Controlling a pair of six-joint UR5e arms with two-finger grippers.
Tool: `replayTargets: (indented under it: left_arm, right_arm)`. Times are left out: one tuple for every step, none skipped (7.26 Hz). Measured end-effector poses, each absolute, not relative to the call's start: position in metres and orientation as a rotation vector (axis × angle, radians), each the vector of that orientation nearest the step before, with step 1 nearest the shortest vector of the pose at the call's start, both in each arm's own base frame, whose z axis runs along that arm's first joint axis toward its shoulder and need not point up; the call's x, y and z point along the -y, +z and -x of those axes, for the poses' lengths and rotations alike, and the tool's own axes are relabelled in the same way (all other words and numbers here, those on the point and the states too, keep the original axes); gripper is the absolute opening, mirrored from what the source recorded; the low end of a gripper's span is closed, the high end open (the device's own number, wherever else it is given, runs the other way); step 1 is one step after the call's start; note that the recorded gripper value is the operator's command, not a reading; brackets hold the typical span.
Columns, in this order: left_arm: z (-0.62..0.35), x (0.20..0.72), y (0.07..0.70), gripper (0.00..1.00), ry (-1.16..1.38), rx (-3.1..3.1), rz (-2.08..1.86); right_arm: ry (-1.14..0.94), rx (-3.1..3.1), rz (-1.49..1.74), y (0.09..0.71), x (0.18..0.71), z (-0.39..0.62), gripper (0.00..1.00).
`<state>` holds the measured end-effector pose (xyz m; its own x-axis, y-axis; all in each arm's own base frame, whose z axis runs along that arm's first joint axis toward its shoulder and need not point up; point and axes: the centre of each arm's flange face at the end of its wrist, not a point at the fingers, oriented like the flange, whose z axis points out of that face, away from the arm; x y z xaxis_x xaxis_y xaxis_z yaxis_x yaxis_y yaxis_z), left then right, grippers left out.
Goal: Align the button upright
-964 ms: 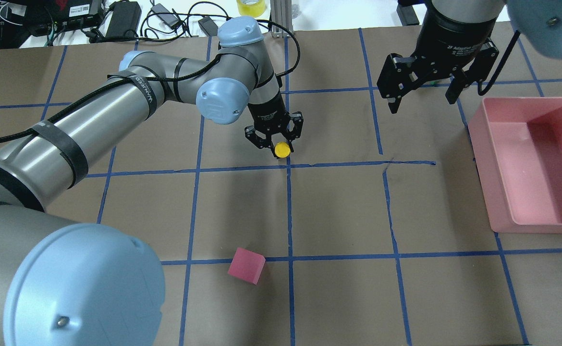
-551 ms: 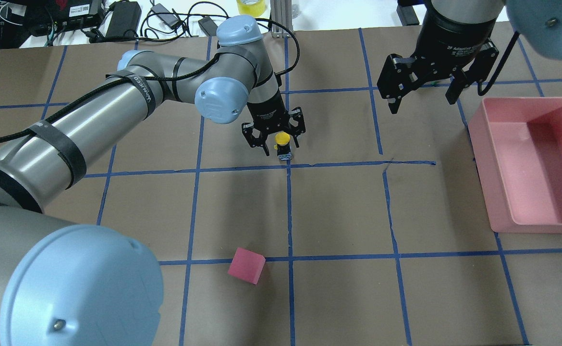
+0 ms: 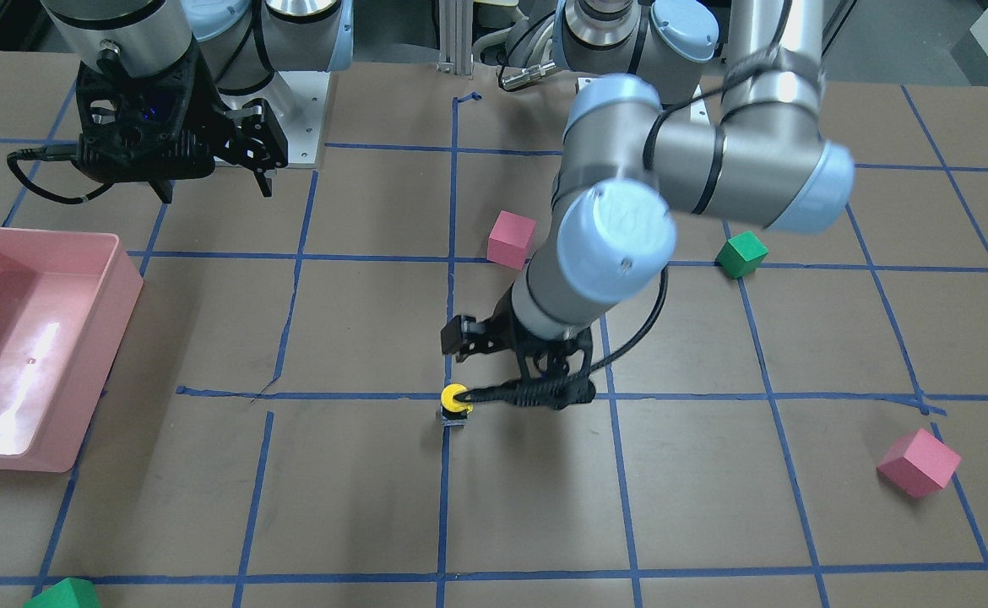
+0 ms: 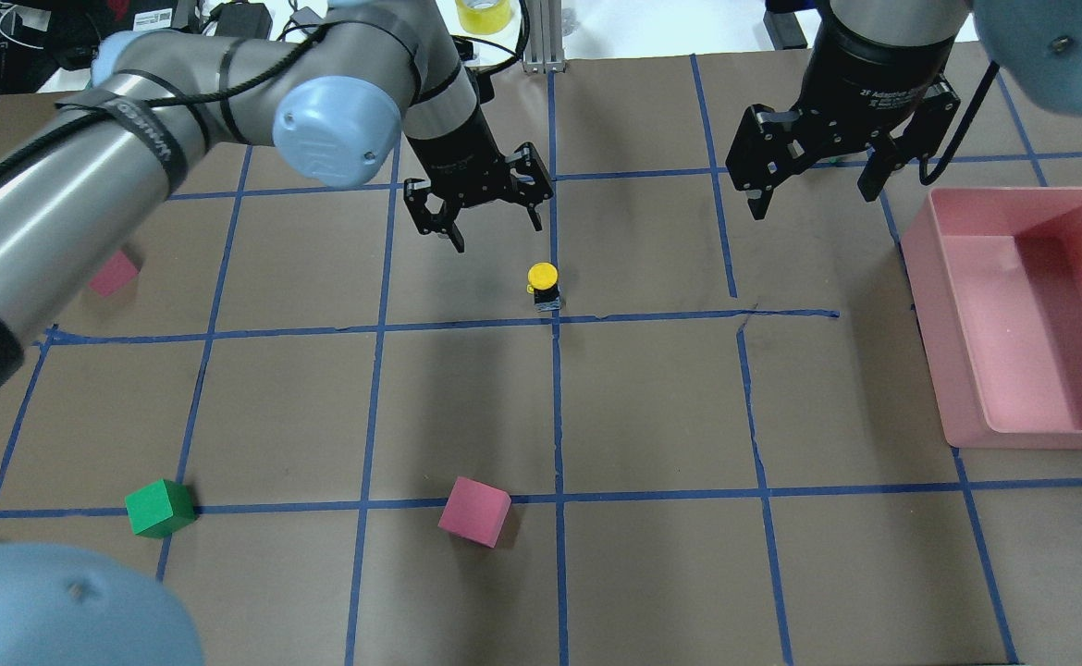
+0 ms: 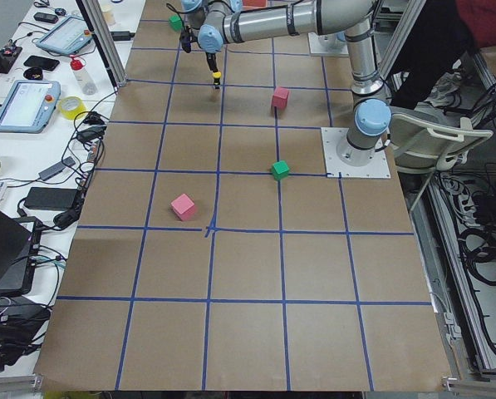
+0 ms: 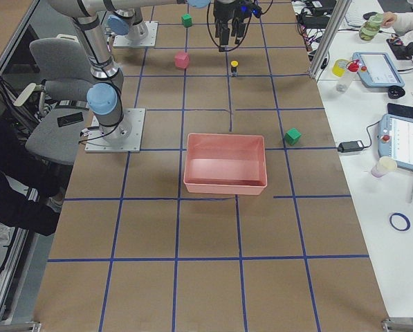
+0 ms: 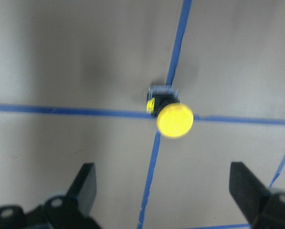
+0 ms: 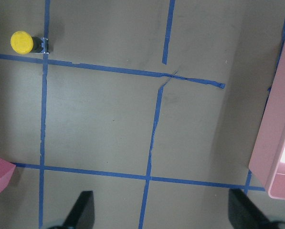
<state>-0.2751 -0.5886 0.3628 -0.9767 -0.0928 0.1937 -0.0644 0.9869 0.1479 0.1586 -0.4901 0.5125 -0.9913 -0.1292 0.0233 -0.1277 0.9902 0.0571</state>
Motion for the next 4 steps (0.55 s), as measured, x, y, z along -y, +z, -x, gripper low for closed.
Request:
replayTargets:
  left_arm:
    - [0.264, 0.566, 0.405, 1.0, -0.154, 2.954, 0.006]
    - [0.255, 0.535, 0.444, 1.0, -0.093, 2.962, 0.166]
    - [0.249, 0.505, 0.47, 1.0, -0.036, 2.957, 0.28]
    - [0.244, 0.475, 0.492, 1.0, 0.022, 2.953, 0.309]
  right_arm:
    - [-0.087, 3.107, -0.201, 0.512, 0.49, -0.159, 1.0]
    - [-0.088, 3.107, -0.201, 0.512, 0.49, -0.159, 1.0]
    - [-0.089, 3.107, -0.2, 0.512, 0.49, -0.158, 1.0]
    - [-0.089, 3.107, -0.2, 0.512, 0.49, -0.158, 1.0]
